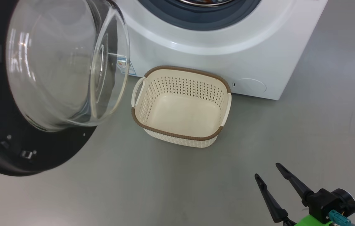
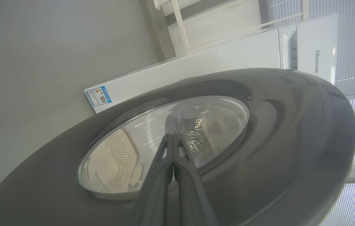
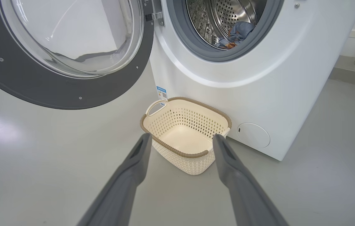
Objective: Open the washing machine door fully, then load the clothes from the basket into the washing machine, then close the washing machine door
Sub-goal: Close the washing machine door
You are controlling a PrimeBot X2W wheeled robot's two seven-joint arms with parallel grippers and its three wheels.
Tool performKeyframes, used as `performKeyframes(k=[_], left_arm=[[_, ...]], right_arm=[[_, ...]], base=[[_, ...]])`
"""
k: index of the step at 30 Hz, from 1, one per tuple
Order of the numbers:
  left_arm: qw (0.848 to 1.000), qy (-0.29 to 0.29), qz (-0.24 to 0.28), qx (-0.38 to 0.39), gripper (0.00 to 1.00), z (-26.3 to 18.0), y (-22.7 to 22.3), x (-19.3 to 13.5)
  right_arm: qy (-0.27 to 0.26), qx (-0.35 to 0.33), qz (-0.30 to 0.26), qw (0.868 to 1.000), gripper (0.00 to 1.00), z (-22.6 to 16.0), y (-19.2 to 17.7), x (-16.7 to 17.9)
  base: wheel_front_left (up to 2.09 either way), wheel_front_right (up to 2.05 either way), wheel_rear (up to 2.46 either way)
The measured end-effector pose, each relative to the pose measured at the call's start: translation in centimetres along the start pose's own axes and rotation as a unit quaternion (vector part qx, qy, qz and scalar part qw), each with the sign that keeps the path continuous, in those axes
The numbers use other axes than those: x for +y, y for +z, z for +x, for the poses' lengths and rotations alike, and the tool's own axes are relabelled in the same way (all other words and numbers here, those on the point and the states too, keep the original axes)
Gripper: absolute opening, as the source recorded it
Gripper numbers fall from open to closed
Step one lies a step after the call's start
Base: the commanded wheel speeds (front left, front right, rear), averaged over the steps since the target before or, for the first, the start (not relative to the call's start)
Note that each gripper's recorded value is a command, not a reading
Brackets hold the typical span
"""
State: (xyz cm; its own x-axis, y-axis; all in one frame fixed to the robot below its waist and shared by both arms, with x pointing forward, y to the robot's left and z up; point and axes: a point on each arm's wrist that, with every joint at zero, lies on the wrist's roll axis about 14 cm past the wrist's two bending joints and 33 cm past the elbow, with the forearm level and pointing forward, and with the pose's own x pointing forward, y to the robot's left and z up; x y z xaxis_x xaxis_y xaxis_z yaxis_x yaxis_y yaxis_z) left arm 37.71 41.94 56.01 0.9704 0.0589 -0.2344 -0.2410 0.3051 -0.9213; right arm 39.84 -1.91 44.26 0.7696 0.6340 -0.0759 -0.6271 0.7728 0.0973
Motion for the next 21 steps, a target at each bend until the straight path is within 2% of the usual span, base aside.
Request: performKeyframes(k=[5,11,21], left_arm=[[0.999,-0.011,0.016,0.038,0.0,0.0,-2.2,-1.4],[0.997,-0.045,0.008,0.068,0.0,0.3,-4.6,-4.3],[0.985,-0.112,-0.004,0.128,0.0,2.5,-11.7,-9.6]], right_arm=[[-0.007,-0.009,0.006,1.0,1.0,-0.2,0.6,0.5],[-0.02,-0.02,0.014,1.0,1.0,-0.7,1.4,0.8],[-0.05,-0.038,0.017,0.998,1.0,-2.1,2.7,0.3]], base=[[0.0,0.0,0.0],[0.0,0.0,0.0],[0.0,0.0,0.0]])
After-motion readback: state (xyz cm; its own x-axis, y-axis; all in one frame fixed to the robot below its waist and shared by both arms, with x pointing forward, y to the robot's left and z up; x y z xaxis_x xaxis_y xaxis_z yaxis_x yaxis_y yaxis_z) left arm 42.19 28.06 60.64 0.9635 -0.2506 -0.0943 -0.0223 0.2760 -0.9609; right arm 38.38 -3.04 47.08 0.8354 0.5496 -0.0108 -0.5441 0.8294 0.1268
